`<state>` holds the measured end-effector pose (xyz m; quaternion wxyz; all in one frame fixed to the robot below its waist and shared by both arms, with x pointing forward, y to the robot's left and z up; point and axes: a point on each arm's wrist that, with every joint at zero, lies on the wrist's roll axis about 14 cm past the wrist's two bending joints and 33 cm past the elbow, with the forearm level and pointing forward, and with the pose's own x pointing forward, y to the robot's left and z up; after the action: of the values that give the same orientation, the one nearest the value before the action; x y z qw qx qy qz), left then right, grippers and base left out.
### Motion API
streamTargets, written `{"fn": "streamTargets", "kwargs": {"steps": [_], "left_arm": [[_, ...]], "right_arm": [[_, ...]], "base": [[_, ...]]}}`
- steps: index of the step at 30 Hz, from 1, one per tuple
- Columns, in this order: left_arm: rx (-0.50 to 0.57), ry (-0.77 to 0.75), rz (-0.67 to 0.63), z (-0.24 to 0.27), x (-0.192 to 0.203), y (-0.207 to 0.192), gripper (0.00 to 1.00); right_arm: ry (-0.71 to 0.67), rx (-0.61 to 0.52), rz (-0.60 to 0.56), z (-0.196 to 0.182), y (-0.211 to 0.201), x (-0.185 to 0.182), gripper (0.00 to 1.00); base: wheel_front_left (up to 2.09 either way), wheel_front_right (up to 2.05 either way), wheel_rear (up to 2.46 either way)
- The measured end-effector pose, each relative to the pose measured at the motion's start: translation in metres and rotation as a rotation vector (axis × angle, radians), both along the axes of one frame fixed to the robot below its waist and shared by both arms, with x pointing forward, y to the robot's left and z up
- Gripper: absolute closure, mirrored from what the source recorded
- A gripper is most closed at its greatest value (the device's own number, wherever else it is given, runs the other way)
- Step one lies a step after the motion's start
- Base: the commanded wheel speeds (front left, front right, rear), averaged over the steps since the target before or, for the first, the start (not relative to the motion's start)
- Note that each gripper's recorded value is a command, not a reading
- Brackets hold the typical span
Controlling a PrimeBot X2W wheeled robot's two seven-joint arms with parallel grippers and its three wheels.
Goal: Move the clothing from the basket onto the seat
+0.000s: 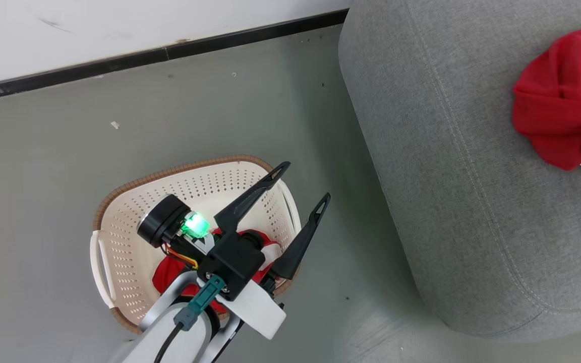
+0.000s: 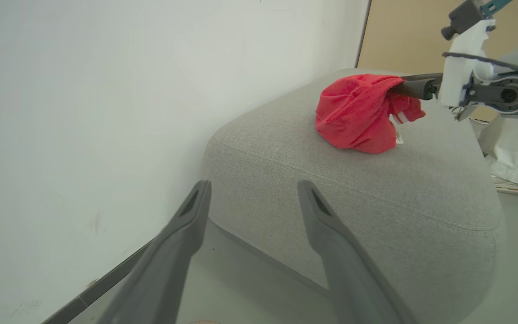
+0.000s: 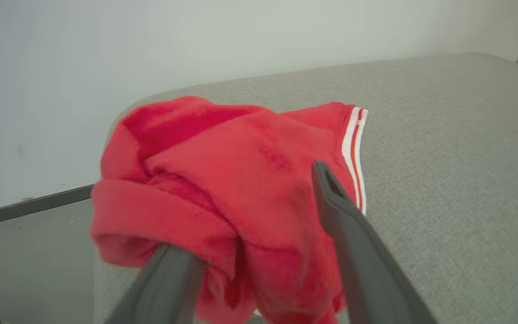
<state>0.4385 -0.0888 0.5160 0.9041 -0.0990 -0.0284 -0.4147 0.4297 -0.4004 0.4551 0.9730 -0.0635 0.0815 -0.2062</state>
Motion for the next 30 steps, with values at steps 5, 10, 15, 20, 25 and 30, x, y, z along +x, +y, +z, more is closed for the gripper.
{"fn": "streamTargets", "kwargs": {"steps": [5, 10, 15, 20, 25, 30], "left_arm": [[-0.012, -0.005, 0.004, 0.002, 0.001, 0.0, 0.0], [-0.02, -0.013, 0.013, 0.006, 0.002, 0.001, 0.0], [-0.038, -0.024, 0.03, 0.011, 0.004, 0.003, 0.0], [-0.048, -0.033, 0.054, 0.016, 0.007, 0.007, 0.0], [-0.056, -0.034, 0.096, 0.017, 0.007, 0.015, 0.0], [-0.056, -0.035, 0.166, 0.018, 0.012, 0.032, 0.0]], "right_arm": [[-0.01, -0.012, -0.006, 0.003, 0.001, -0.015, 0.0], [0.015, -0.004, -0.012, -0.007, 0.007, -0.039, 0.0], [0.022, 0.008, -0.006, -0.012, 0.019, -0.056, 0.0], [0.014, 0.015, 0.014, -0.01, 0.032, -0.066, 0.0], [-0.041, -0.003, 0.056, 0.009, 0.044, -0.064, 0.0], [-0.114, -0.021, 0.127, 0.032, 0.065, -0.051, 0.0]], "base": [[0.0, 0.0, 0.0], [0.0, 0.0, 0.0], [0.0, 0.0, 0.0], [0.0, 0.0, 0.0], [0.0, 0.0, 0.0], [0.0, 0.0, 0.0]]}}
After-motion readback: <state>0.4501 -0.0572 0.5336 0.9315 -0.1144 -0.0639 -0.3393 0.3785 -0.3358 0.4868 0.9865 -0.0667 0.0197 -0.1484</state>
